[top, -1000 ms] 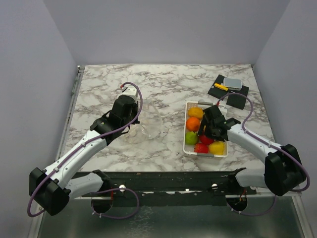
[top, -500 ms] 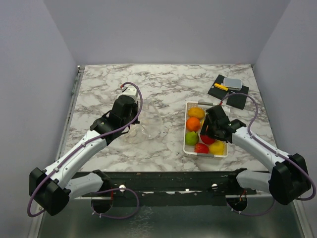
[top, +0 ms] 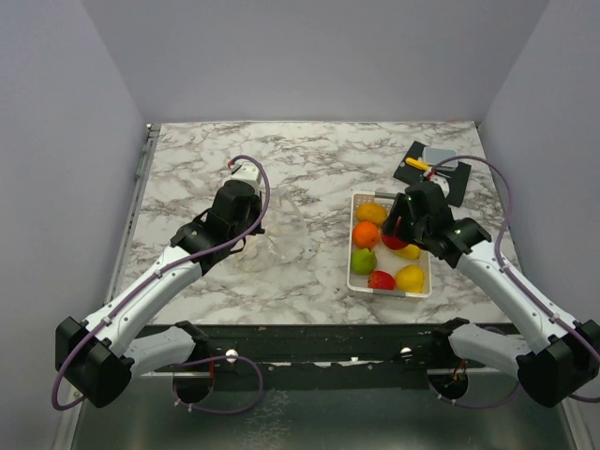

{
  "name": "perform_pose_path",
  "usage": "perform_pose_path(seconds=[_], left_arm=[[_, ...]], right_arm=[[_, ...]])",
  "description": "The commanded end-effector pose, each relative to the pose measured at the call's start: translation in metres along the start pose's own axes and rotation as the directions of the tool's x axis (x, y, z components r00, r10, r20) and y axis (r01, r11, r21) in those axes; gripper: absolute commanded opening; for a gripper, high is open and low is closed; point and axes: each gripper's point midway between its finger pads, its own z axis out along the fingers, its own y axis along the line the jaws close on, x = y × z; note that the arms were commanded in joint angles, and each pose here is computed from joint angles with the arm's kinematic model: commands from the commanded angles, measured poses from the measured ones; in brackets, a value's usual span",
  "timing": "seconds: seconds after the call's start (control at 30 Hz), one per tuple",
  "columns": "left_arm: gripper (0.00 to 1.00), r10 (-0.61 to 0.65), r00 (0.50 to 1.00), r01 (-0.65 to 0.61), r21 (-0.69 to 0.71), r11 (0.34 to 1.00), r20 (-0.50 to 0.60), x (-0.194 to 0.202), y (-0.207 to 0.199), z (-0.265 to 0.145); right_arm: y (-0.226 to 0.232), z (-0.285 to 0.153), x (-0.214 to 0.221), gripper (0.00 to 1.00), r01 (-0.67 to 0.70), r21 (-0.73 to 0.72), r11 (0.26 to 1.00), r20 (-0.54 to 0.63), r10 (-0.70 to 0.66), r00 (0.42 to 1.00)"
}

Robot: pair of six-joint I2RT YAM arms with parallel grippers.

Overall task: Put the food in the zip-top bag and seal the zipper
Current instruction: Pick up the fake fruit from the bin, then place the fake fruit in the zipper food storage bag.

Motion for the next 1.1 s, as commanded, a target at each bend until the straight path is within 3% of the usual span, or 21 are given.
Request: perform_pose_path(seconds=[0.0,0.2,0.43,0.83,1.07], left_arm=[[0.0,0.001,1.0,-0.001,-0.004,1.0,0.021,-0.003,0.001,-0.001],[0.0,0.001,1.0,-0.001,-0.003,1.0,0.021,-0.003,0.001,-0.001],[0.0,0.002,1.0,-0.002,-0.006,1.0,0.022,-0.003,0.002,-0.001],[0.0,0.001,1.0,-0.001,-0.007,1.0,0.029,-0.004,0.002,-0.003],[0.0,0.0,1.0,0.0,-0.009,1.0,0.03,-0.004,0.003,-0.003]], right_arm=[[0.023,-0.024,-0.027,0.2,0.018,-0.105,0.994,0.036,-0.014,0.999],[0.068,-0.042,-0.044,0.19,0.001,-0.301,0.954,0.037,0.011,0.999],[0.12,-0.052,-0.048,0.19,0.027,-0.404,0.914,0.042,-0.011,0.999],[0.214,-0.05,-0.028,0.19,0.116,-0.473,0.873,0.055,-0.103,0.993],[0.255,-0.024,-0.003,0.19,0.154,-0.469,0.869,0.021,-0.164,0.986]])
